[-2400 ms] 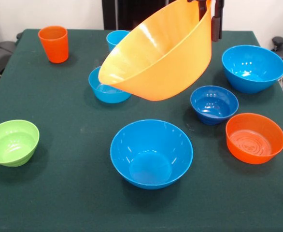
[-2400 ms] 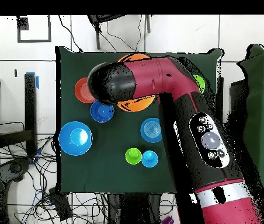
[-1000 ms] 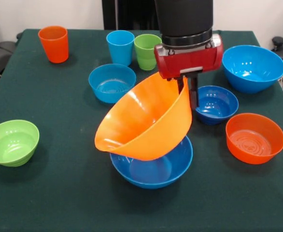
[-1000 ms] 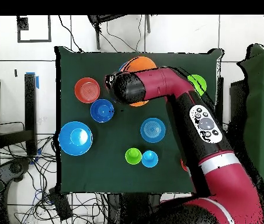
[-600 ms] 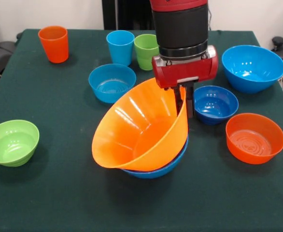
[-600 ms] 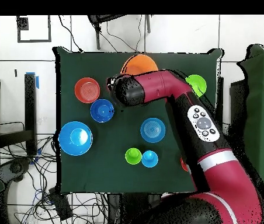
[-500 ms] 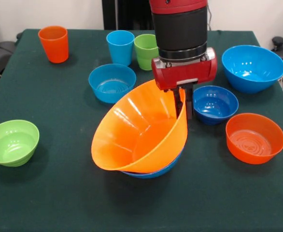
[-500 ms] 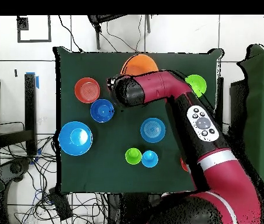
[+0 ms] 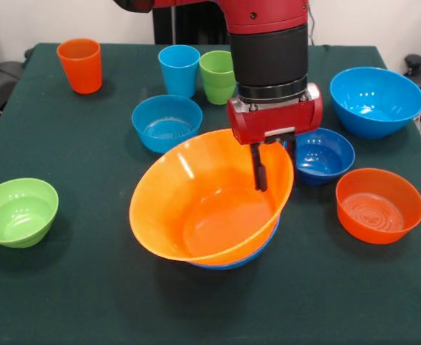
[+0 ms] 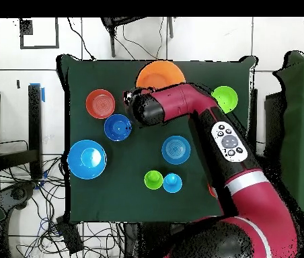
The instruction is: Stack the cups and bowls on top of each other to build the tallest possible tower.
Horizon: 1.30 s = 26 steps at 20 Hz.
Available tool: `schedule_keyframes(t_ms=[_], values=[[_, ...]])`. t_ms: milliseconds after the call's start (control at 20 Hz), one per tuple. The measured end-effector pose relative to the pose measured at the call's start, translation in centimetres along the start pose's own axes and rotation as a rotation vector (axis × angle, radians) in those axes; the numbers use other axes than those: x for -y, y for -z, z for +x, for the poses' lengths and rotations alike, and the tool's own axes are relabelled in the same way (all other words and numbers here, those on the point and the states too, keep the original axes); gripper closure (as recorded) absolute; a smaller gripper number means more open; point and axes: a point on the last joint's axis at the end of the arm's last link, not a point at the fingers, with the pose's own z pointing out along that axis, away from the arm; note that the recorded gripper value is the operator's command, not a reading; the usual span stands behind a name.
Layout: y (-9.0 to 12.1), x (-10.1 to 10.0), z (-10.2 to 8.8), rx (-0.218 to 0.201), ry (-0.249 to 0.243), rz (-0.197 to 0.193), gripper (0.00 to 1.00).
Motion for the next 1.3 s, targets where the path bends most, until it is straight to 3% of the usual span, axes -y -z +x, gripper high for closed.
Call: schedule_keyframes(t_ms=[1050, 1300], values=[[-1.4, -3.7, 0.8, -0.021, 0.044, -0.025, 0.0], [0.0, -4.3, 0.4, -0.019, 0.058, -0.019, 0.0]])
